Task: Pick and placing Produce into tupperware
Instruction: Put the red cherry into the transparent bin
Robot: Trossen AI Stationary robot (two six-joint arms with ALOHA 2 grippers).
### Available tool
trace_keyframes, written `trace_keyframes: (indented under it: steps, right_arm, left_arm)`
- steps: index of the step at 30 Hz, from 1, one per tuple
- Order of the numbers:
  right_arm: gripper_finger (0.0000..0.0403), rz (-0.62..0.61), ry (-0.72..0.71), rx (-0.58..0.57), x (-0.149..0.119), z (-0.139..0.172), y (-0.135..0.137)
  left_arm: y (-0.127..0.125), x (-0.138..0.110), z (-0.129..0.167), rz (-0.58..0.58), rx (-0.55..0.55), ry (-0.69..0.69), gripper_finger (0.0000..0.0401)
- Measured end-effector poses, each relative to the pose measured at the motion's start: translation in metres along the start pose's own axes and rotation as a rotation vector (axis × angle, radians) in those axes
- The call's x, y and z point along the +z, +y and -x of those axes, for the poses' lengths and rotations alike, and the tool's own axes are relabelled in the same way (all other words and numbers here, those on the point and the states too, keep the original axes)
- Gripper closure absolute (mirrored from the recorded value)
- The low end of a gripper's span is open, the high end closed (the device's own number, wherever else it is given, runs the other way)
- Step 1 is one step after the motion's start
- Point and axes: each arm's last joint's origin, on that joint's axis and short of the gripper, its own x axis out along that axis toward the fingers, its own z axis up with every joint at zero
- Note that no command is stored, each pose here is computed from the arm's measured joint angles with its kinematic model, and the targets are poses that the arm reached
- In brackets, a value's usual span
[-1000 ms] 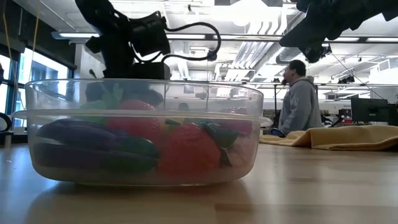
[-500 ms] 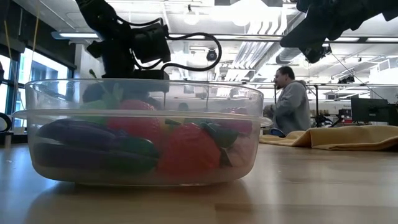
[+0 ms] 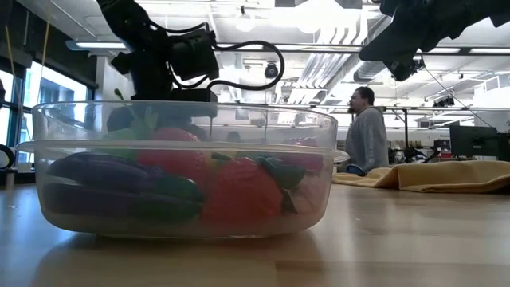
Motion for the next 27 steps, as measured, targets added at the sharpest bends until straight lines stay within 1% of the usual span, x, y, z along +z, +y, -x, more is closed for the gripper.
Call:
trace_keyframes:
  steps: [5,11,19,23,27]
  right_arm:
    - [0.0402,0.0,0.0,-0.001,0.0,0.0,0.0]
    - [0.0402,0.0,0.0,-0.001,0.0,0.0,0.0]
    - [0.0402,0.0,0.0,-0.001,0.0,0.0,0.0]
    - [0.0402,0.0,-0.002,-0.005,0.0,0.0,0.0]
    - [0.0402,0.0,-0.001,-0.005,0.0,0.0,0.0]
  left_arm:
    - [0.0,0.0,0.0,0.011,-0.006,-0.003,0.0275]
    - [0.0,0.001,0.0,0.023,-0.005,-0.01,0.0296]
    - [0.0,0.001,0.001,0.025,-0.004,-0.014,0.0288]
    - [0.001,0.009,0.013,0.021,0.004,-0.042,0.0289]
    - [0.002,0.024,0.038,-0.011,0.04,-0.101,0.0296]
